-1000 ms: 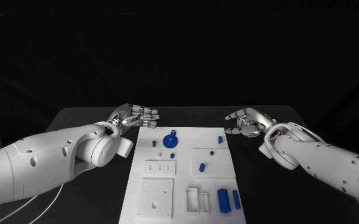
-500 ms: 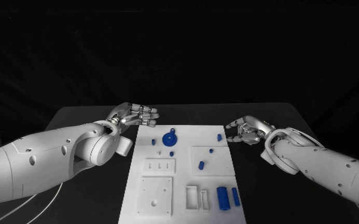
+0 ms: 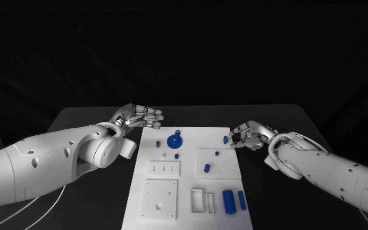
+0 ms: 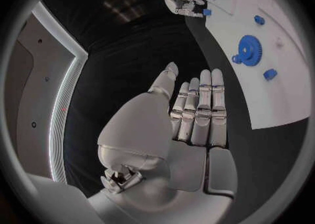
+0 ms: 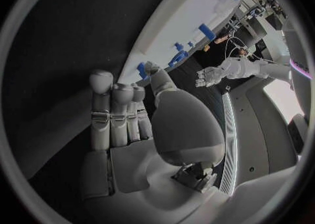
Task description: Assemble the parts on the task board
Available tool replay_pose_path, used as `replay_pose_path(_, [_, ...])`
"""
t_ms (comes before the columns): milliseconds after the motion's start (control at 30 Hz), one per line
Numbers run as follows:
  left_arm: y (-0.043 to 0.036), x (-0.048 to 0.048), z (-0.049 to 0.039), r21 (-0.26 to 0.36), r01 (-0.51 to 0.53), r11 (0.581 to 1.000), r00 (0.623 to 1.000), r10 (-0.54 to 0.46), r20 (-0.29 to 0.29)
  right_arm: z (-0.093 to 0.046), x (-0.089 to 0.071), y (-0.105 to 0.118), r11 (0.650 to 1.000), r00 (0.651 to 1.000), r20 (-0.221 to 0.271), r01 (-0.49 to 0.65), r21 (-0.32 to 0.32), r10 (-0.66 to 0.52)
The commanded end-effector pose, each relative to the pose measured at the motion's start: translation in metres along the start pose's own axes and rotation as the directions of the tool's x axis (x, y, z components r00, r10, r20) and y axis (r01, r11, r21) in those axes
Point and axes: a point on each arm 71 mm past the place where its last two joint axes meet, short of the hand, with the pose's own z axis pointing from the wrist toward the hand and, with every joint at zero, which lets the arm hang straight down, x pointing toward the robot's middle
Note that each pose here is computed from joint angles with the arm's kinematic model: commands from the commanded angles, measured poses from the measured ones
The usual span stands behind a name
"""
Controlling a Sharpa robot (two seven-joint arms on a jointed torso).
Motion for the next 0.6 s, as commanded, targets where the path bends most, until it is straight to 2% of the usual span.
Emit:
replay_pose_path(33, [-0.001, 0.0026, 0.0002, 0.007, 0.0, 1.0, 1.0, 0.0, -0.021, 0.0003, 0.0071, 0.0026, 1.0, 0.999, -0.032, -0.003, -0.013, 0.003])
replay_pose_path(600, [-0.0008, 0.0025, -0.0001, 0.005, -0.002, 1.0, 1.0, 0.002, -0.024, 0.0051, 0.0161, 0.0093, 1.0, 1.0, 0.027, -0.005, -0.007, 0.005])
